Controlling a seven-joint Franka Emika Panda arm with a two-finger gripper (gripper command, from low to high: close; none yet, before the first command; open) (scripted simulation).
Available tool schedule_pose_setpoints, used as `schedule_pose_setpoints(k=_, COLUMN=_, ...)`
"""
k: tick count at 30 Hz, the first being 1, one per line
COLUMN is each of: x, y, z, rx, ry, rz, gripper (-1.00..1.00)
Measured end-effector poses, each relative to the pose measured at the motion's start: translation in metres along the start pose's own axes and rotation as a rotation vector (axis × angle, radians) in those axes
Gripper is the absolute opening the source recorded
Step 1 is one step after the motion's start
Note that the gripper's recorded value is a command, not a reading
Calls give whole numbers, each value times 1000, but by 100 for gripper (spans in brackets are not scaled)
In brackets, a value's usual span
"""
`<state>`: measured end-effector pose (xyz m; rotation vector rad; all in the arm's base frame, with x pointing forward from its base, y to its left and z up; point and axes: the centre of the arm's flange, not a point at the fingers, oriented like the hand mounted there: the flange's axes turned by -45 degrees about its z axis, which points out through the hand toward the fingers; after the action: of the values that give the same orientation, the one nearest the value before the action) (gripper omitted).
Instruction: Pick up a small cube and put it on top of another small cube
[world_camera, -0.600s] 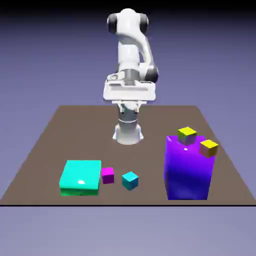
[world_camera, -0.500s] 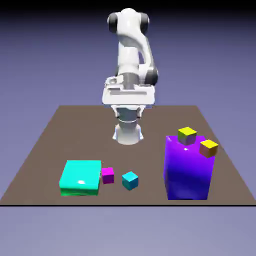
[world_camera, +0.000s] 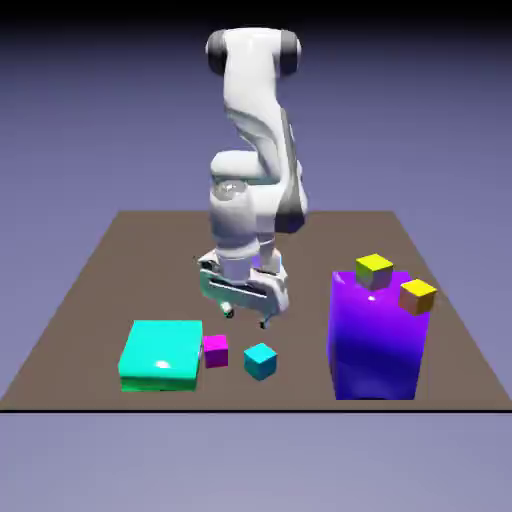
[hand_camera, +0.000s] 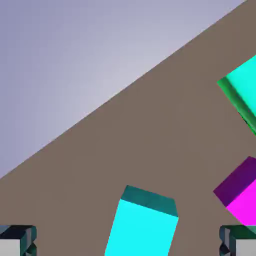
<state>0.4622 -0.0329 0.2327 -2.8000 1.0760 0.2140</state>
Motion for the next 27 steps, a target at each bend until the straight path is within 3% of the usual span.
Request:
schedule_pose_setpoints(k=4, x=7, y=4, z=45, rx=-31, ry=-184, rz=160, gripper=0)
schedule_pose_setpoints(k=9, x=2, y=6, z=105, rx=-31, ry=-184, rz=160, gripper=0)
schedule_pose_setpoints(k=10, x=1, y=6, z=114, rx=-32, ry=-184, rz=160, gripper=-100)
schedule_pose_setpoints(k=12, x=1, y=6, z=114, rx=-31, ry=-184, rz=160, gripper=-100)
schedule_pose_setpoints(k=17, x=10, y=12, z=40, rx=-22, ry=-182, rz=194, gripper=-100)
schedule_pose_setpoints(k=23, x=27, y=127, z=-21, rx=111, ry=-158, rz=649, gripper=-100)
schedule_pose_setpoints(k=27, x=27, y=127, z=6, rx=117, ry=-158, rz=662, gripper=-100)
